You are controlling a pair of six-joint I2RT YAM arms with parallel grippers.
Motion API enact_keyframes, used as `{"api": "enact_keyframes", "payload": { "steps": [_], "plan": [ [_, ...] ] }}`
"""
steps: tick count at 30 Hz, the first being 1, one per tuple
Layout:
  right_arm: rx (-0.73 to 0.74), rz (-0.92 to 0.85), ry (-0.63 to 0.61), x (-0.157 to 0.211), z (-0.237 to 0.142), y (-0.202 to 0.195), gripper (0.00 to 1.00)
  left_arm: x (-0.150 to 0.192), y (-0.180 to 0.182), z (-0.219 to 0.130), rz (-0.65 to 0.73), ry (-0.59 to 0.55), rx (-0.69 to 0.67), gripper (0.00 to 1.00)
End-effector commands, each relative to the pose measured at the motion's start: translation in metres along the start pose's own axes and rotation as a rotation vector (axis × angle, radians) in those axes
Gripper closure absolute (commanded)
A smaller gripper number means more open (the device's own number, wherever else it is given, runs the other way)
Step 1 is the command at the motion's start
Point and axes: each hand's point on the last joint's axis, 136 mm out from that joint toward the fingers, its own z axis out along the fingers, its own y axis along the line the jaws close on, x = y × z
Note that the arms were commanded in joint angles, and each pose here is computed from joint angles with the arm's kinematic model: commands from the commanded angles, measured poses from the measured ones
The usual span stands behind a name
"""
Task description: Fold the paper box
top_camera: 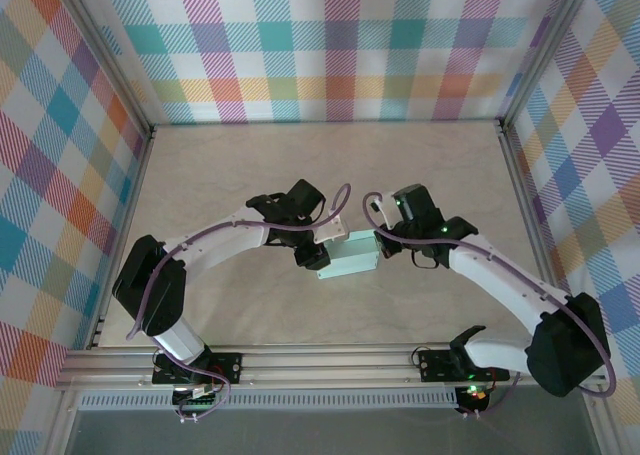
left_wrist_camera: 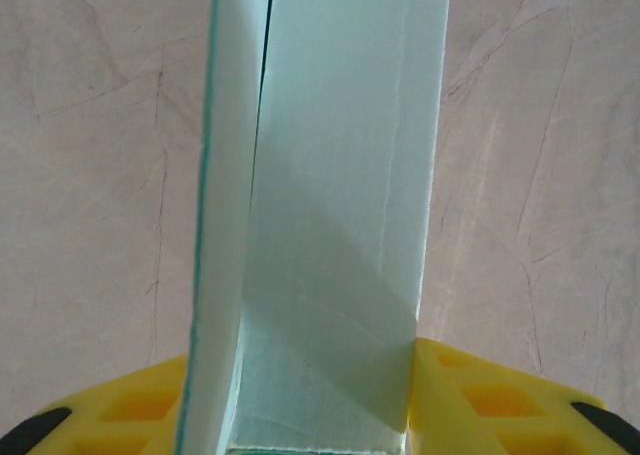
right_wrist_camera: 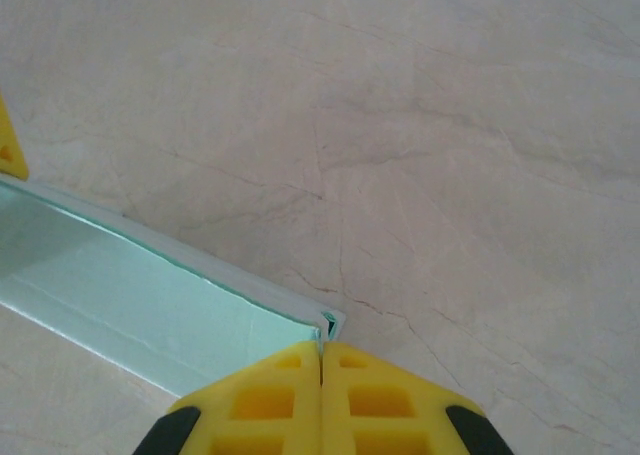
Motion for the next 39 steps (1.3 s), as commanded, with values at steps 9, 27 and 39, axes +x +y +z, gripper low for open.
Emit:
{"api": "enact_keyframes", "payload": {
  "steps": [9, 27, 39],
  "plan": [
    [0.193, 0.249, -0.155, -0.012, -0.010, -0.020, 1.00, 0.024, -0.007, 0.014, -0.065, 0.101, 0.050, 0.56],
    [0.309, 0.377, -0.155, 0.026, 0.001, -0.026, 1.00, 0.022, -0.004, 0.018, -0.079, 0.111, 0.048, 0.56],
    [0.292, 0.333, -0.203, 0.030, 0.002, -0.024, 1.00, 0.014, -0.001, 0.011, -0.100, 0.065, 0.021, 0.53]
  ]
}}
